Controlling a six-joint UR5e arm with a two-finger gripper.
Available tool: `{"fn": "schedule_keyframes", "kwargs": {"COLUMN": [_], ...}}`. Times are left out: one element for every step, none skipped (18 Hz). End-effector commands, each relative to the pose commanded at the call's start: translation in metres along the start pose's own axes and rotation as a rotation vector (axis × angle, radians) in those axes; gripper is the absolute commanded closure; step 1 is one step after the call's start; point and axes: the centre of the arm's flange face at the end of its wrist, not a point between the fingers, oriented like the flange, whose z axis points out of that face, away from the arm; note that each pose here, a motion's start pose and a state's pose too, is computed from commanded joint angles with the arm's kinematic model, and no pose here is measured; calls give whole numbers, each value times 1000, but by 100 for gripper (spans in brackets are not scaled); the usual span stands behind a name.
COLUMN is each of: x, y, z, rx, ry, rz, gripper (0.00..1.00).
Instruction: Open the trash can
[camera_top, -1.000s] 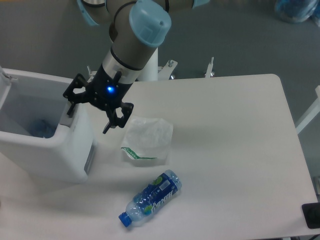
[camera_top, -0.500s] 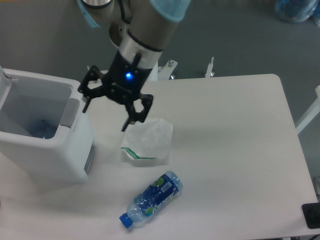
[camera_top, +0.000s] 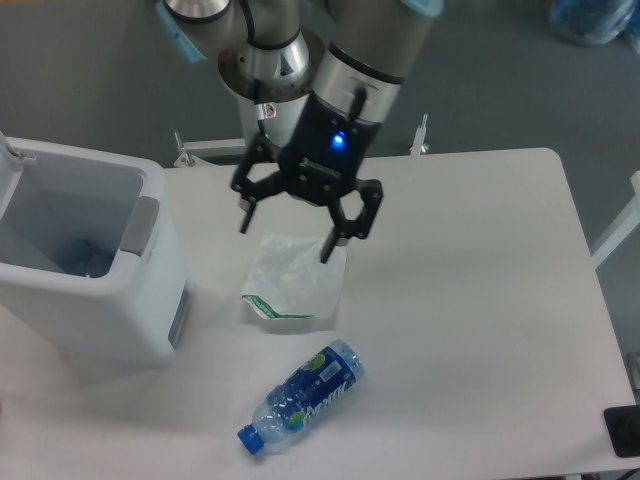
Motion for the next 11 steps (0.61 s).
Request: {"fn": "schedule_keyframes", "kwargs": {"x": [-9,-19,-31,-44,-50,-55,-58,-61,-65,-71,-77], "y": [6,14,20,25,30,34,37,38,39,41,45], "z": [2,5,12,20,22,28,34,36,40,43,45], "rx": [-20,-41,-61,-87,-105,-129,-146,-152,-167,-200,-242], "ry": [-18,-30,-35,-41,-50,-58,-58,-61,-67,-94,-130], "rz": [12,12,10,6,11,18,26,34,39,42,50], "gripper": [0,0,0,0,0,0,0,0,0,0,0]}}
